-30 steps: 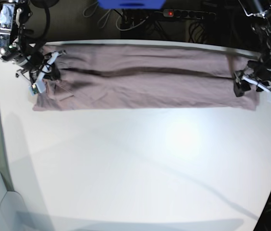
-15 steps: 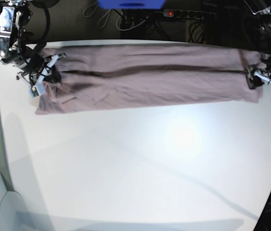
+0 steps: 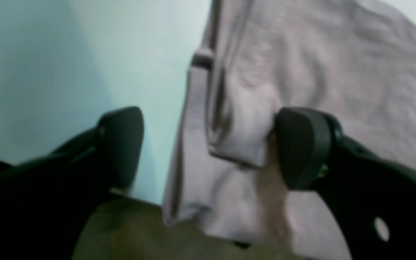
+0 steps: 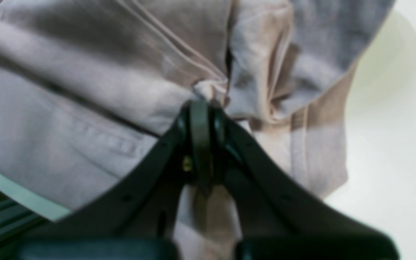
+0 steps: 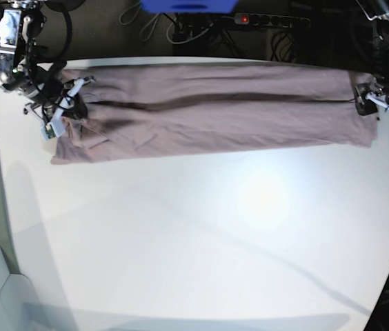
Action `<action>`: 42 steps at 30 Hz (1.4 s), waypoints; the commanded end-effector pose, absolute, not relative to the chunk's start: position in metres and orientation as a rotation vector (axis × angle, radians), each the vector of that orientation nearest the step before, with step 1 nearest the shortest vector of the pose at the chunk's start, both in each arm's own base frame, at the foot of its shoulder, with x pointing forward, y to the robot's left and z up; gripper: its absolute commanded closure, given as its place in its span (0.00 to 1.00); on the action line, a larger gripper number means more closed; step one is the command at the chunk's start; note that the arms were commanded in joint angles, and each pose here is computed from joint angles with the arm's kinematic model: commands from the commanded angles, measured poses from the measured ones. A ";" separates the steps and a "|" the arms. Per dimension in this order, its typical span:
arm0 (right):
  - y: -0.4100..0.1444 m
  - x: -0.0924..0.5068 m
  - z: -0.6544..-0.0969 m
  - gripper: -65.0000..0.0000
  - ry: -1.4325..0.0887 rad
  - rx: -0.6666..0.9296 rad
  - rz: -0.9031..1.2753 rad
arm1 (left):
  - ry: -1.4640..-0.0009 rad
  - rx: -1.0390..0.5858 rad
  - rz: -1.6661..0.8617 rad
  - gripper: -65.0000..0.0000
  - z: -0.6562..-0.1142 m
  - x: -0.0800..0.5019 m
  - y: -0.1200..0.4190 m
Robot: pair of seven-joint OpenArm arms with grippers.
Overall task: Layout the t-shirt on the table in an organized manner, then fold the t-shirt properly
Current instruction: 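Release the strip end with the left gripper and move it to the strip's middle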
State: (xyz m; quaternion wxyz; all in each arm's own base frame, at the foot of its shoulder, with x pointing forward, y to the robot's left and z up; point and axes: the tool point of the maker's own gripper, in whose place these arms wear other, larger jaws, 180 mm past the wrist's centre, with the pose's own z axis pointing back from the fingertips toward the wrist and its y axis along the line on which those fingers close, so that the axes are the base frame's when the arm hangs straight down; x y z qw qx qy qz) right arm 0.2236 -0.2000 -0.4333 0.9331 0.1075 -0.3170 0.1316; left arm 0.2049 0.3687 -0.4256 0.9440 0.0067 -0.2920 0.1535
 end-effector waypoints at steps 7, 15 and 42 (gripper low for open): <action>-0.210 0.210 -0.445 1.00 -0.562 0.170 0.294 | -0.590 0.015 0.318 0.14 -0.425 0.206 0.374; -0.210 0.210 -0.445 1.00 -0.562 0.170 0.294 | -0.581 0.004 0.303 0.29 -0.428 0.207 0.367; -0.210 0.211 -0.444 1.00 -0.562 0.169 0.294 | -0.650 -0.013 0.279 1.00 -0.412 0.234 0.358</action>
